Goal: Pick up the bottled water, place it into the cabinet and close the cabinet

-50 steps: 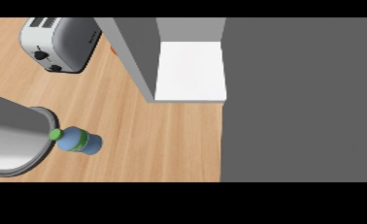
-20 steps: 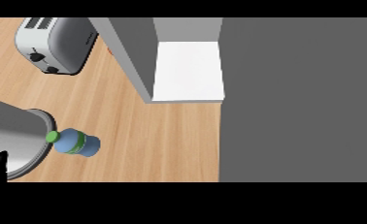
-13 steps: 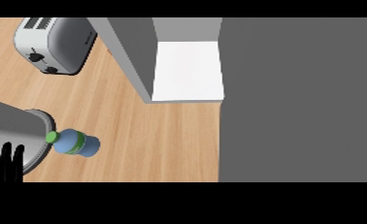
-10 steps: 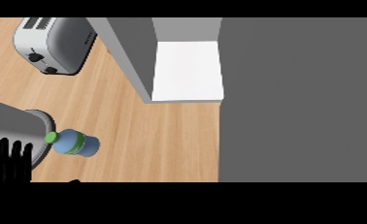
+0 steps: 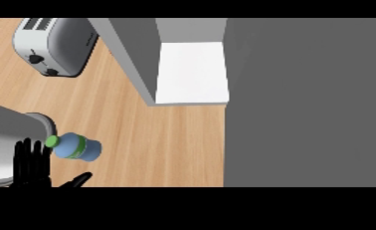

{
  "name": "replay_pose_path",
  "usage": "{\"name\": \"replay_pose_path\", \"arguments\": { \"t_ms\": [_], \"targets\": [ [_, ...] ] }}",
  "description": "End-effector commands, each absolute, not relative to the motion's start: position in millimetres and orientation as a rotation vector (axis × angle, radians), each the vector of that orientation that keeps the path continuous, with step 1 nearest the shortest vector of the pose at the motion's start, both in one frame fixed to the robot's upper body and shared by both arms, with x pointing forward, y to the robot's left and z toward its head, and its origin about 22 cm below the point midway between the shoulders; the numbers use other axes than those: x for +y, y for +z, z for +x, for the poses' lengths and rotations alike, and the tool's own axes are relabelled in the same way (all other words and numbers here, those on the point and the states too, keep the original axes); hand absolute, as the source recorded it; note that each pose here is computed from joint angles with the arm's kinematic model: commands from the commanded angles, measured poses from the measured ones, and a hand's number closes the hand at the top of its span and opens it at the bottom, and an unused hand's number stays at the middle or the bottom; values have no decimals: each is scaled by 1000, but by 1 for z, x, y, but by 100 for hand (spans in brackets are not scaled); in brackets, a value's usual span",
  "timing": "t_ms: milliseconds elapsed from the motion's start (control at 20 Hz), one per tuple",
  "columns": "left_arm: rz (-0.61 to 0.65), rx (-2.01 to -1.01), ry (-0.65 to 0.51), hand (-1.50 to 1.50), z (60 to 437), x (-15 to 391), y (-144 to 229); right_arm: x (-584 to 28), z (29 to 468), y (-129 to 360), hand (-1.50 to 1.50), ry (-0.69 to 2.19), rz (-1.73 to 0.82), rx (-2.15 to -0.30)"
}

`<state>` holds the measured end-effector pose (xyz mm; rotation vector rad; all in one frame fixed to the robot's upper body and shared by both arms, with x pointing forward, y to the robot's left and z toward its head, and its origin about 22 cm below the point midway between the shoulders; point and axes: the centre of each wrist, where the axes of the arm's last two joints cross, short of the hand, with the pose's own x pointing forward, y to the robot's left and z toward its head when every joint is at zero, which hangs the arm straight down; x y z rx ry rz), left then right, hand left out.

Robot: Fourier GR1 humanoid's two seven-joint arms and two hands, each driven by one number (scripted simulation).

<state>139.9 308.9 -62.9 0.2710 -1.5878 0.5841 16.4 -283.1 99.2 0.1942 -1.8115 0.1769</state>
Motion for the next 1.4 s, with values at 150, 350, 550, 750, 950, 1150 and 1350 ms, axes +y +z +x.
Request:
{"name": "replay_pose_path", "arguments": {
  "t_ms": [150, 350, 550, 750, 950, 1150, 1350],
  "targets": [
    [273, -1577, 619, -150, 160, 312, -103, -284, 7, 139, -150, 207, 196, -1880],
    [308, -1576, 605, -150, 174, 314, -114, -275, 7, 139, -150, 190, 201, -1887],
    [321, -1572, 627, -150, 170, 331, -130, -291, 6, 131, -150, 210, 165, -1884],
    [310, -1580, 639, -150, 177, 337, -133, -290, 6, 128, -150, 192, 135, -1903],
    [200, -1608, 685, -150, 182, 324, -147, -296, -3, 135, -150, 236, 176, -1895],
    [96, -1640, 726, -150, 206, 326, -138, -286, -2, 139, -150, 210, 179, -1907],
    [57, -1665, 743, -150, 201, 328, -146, -294, 0, 130, -150, 226, 173, -1897]
  ]
}}
